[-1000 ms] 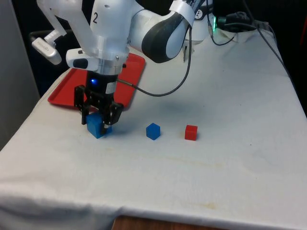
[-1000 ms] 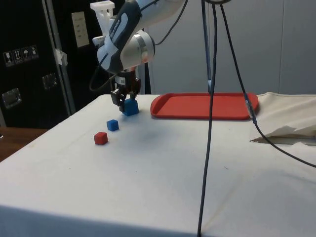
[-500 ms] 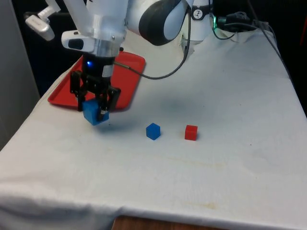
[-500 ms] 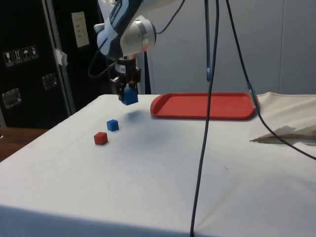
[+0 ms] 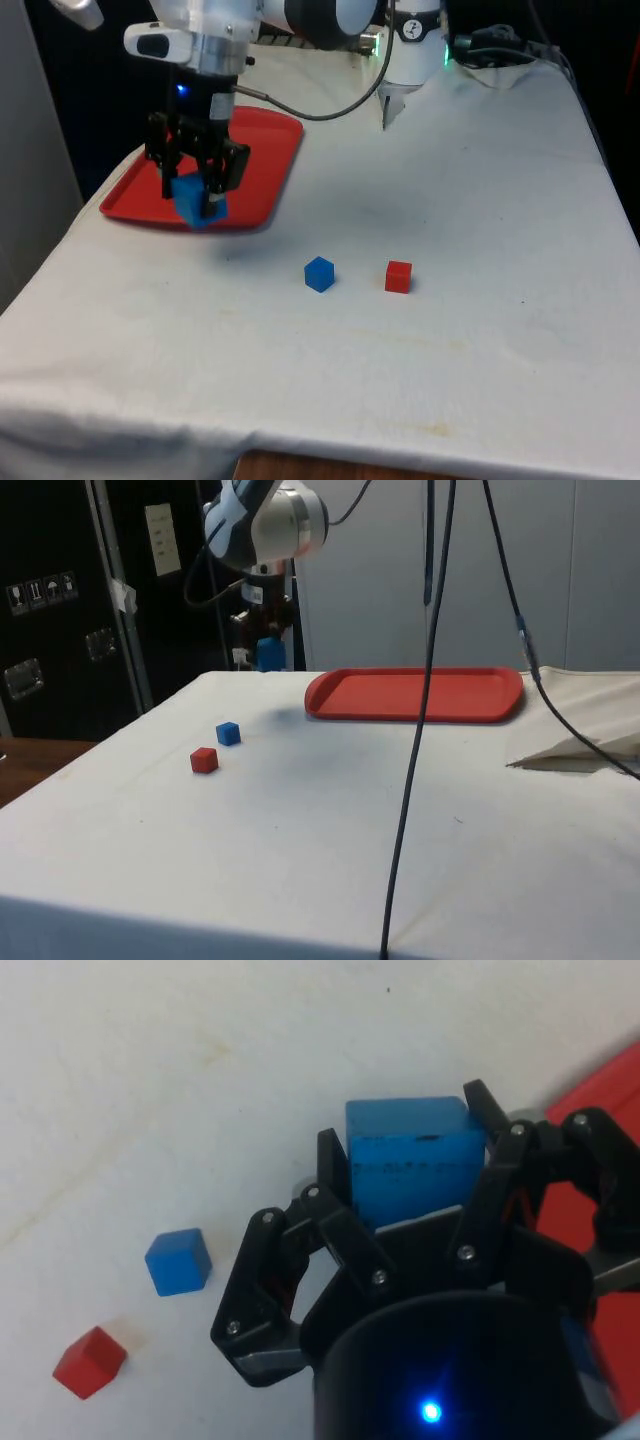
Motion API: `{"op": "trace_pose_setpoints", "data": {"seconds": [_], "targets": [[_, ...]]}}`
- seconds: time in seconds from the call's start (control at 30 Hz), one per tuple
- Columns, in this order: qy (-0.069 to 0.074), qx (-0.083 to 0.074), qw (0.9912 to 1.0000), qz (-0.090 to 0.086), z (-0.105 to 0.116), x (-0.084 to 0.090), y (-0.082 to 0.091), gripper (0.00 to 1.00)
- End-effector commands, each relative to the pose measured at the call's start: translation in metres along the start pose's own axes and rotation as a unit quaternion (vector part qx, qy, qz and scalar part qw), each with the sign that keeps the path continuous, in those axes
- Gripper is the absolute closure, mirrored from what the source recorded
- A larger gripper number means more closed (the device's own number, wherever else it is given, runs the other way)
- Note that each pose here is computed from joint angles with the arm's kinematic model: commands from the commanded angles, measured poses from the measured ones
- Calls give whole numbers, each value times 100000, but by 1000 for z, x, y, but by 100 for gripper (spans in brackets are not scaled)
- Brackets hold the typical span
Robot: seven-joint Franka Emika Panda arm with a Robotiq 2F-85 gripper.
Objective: Pick up the largest block and place it onto the tray.
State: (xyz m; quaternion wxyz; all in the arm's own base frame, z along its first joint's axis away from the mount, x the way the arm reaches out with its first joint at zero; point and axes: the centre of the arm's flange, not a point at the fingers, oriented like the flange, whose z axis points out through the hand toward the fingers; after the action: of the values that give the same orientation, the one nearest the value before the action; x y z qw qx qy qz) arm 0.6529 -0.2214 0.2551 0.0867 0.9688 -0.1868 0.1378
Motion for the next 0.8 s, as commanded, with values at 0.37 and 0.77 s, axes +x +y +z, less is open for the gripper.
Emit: {"op": "trace_pose_setpoints", "data": {"seconds": [0.37, 0.77], "targets": [[-418, 225, 99993, 1107, -18, -17, 16, 83], [-1127, 930, 99979, 1428, -31, -42, 34, 83]]}}
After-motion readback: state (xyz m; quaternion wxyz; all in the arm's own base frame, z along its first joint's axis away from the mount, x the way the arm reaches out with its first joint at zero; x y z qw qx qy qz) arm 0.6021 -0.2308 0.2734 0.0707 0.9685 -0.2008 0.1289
